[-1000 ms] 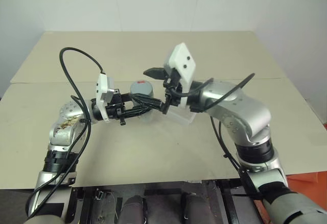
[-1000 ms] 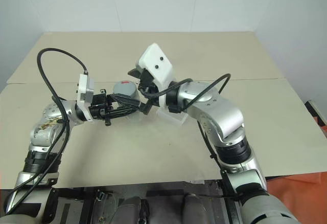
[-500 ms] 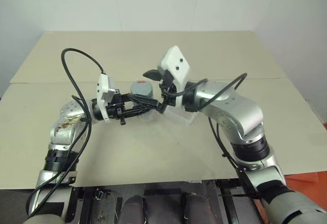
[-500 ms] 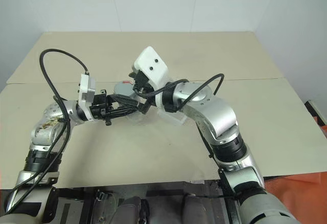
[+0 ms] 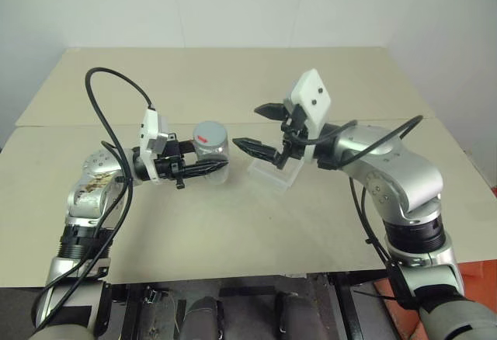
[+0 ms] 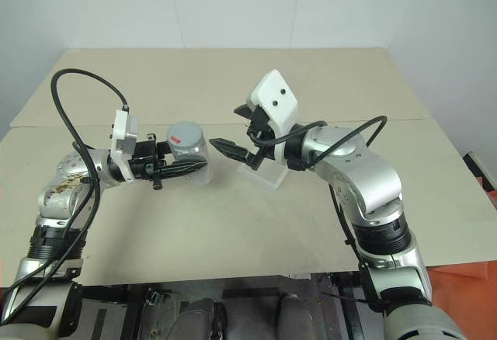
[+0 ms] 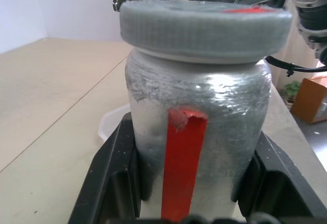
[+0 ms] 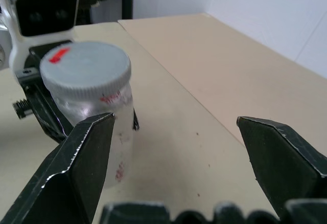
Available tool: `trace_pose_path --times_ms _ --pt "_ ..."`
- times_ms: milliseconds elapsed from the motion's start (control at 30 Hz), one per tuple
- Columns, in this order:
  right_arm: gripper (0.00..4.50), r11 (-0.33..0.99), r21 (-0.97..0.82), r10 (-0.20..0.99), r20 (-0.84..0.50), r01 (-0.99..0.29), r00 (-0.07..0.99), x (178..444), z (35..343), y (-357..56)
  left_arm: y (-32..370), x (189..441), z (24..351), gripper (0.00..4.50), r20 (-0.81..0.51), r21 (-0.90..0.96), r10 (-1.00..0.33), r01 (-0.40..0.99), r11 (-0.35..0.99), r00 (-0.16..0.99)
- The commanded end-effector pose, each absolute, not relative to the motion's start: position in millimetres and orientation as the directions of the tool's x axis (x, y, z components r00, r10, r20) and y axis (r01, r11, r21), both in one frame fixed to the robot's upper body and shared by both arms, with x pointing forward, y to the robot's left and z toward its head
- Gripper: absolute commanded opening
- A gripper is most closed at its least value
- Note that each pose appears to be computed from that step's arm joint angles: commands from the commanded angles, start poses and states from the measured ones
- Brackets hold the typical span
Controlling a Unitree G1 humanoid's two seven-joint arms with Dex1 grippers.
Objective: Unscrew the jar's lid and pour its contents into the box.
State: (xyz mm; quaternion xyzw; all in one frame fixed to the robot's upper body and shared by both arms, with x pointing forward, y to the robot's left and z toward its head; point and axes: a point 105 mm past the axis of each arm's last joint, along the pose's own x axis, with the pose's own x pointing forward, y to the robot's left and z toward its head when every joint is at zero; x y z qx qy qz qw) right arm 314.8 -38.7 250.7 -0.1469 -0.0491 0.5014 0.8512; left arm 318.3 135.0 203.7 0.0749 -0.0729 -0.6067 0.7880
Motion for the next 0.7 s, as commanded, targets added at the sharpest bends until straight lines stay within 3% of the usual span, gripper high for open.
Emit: trace_pose_path --times_ms 33,200,700 --pt "4.46 0.389 -0.356 0.906 -0.018 -0.849 0.423 299.1 265.8 -37.2 133.4 313.8 216.8 1.91 0.043 0.268 -0.971 0.934 0.236 0.233" --pt "4.46 0.313 -0.347 0.944 0.009 -0.884 0.33 285.3 273.2 -30.4 130.9 316.8 216.6 1.91 0.042 0.27 -0.971 0.933 0.237 0.234" --pt "4.46 0.274 -0.346 0.956 -0.004 -0.897 0.293 286.6 282.5 1.5 122.3 319.4 212.6 1.91 0.05 0.285 -0.974 0.932 0.224 0.219"
